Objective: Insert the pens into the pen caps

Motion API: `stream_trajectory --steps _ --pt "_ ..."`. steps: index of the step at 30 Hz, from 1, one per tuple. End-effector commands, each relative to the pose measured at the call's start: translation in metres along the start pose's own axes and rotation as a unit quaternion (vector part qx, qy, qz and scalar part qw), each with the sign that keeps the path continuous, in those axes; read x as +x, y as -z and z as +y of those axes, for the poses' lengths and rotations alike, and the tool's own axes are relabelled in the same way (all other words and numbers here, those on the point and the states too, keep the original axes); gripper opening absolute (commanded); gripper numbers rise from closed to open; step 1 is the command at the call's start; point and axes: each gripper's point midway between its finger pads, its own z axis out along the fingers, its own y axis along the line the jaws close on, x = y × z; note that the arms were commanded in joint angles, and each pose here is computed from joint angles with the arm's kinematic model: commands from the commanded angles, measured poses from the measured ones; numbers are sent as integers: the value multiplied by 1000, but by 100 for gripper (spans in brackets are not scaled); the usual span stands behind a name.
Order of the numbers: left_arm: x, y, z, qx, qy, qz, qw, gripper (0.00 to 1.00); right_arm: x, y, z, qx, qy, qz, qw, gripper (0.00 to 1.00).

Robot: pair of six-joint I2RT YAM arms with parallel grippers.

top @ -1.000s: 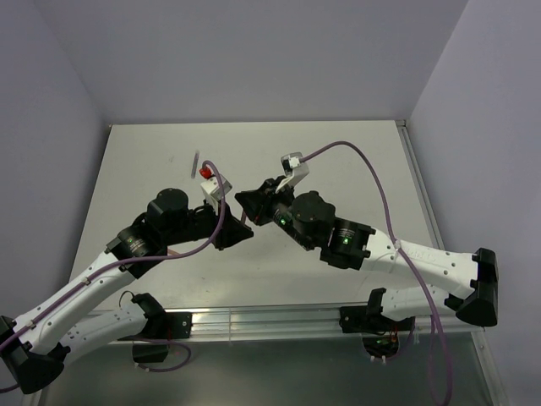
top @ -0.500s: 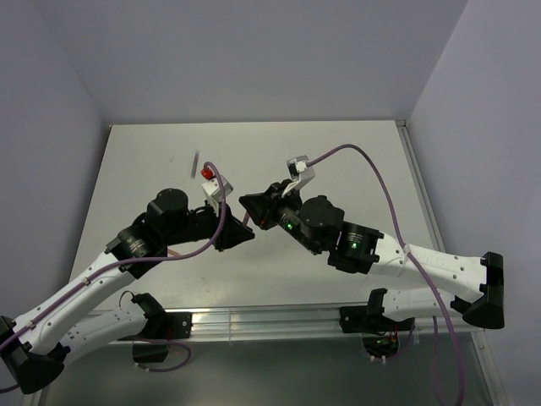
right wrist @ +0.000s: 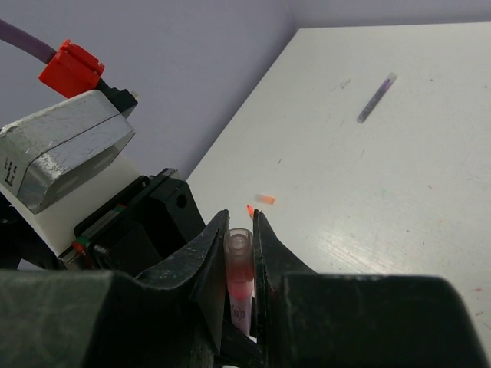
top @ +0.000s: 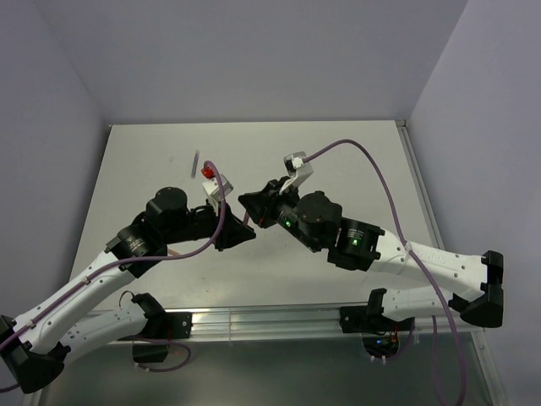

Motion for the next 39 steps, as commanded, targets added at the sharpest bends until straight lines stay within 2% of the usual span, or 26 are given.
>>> stream_trajectory --steps 1,7,9,17,25,28,32,33,34,36,37,39 --pt "-168 42 -32 4 -90 -299 950 0 128 50 -26 18 85 261 961 0" --pt "-151 34 -35 29 -81 -275 958 10 82 40 -19 48 63 211 974 0" --pt "-145 32 -34 32 -78 -268 960 18 73 36 -25 64 57 201 976 0" --pt "-122 23 -34 46 -66 -239 968 40 25 22 -40 107 43 140 983 0" --pt "-109 26 -33 33 -55 -221 973 44 -24 -2 -77 150 38 94 983 0" --pt "-113 37 -17 -24 -29 -241 970 49 -33 -17 -98 166 37 87 982 0" --pt "-113 54 13 -118 16 -258 959 52 -11 -63 -140 192 45 123 973 0" --pt "-110 60 28 -160 33 -260 952 52 -16 -76 -145 196 44 119 972 0" --pt "-107 63 39 -188 53 -262 945 53 6 -96 -165 213 53 150 964 0" --pt "-97 68 59 -247 86 -246 933 53 -4 -121 -178 223 51 151 962 0" --pt "-96 76 75 -290 116 -261 913 53 19 -139 -199 241 55 179 952 0" --pt "-79 77 94 -342 143 -240 897 53 5 -161 -211 250 51 174 951 0"
